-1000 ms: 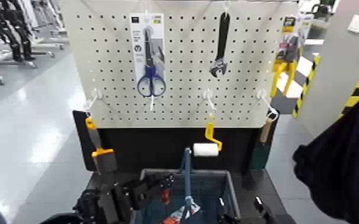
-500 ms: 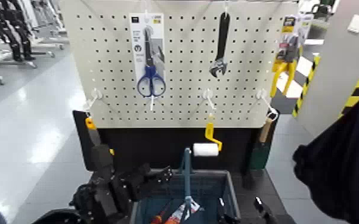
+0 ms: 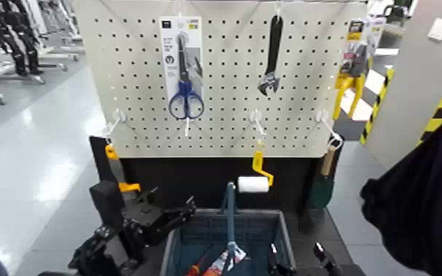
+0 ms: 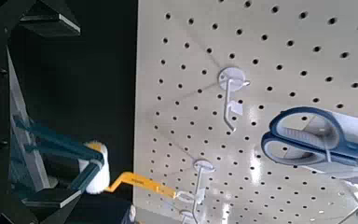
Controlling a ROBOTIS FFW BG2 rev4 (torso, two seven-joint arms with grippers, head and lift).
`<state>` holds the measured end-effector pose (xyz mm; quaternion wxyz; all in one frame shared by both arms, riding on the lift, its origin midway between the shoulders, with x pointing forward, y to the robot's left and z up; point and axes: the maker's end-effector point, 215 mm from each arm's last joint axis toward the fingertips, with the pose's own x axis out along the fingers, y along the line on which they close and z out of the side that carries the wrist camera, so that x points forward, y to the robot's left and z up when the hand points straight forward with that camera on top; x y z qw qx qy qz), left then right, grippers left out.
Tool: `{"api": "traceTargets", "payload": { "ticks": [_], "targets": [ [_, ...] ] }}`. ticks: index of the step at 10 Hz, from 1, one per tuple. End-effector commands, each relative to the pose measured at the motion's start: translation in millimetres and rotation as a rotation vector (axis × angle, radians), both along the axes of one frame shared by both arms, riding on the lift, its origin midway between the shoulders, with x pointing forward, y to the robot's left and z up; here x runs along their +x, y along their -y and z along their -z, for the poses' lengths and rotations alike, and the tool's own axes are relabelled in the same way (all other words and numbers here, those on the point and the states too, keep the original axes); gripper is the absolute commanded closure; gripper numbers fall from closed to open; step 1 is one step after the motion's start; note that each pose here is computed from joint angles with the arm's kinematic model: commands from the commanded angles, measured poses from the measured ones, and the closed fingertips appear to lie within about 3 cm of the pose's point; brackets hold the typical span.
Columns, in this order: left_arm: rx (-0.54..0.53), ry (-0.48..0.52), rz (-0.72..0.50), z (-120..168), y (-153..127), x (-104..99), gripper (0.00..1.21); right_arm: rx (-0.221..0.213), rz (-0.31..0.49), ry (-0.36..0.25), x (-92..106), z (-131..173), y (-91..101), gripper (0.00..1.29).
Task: Put the red screwdriver into the crate.
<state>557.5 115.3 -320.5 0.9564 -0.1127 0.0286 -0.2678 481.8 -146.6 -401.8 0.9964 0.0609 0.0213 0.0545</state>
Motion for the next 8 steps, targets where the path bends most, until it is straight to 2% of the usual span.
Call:
{"api": "traceTargets", "payload": {
  "ticks": [1,4,8],
  "targets": [
    [0.067,0.051,-0.089,6,-23,-12,0.1,0.001,0.004,0.009,-0.4,-2,2.8,0.14],
    [0.153,0.081,-0.239,27,-58,-36,0.1,-0.003,0.01,0.018,-1.1,-5,5.8,0.14],
    [0.202,0.074,-0.312,48,-76,-61,0.1,-0.014,0.009,0.046,-2.4,-15,5.5,0.14]
  ]
}}
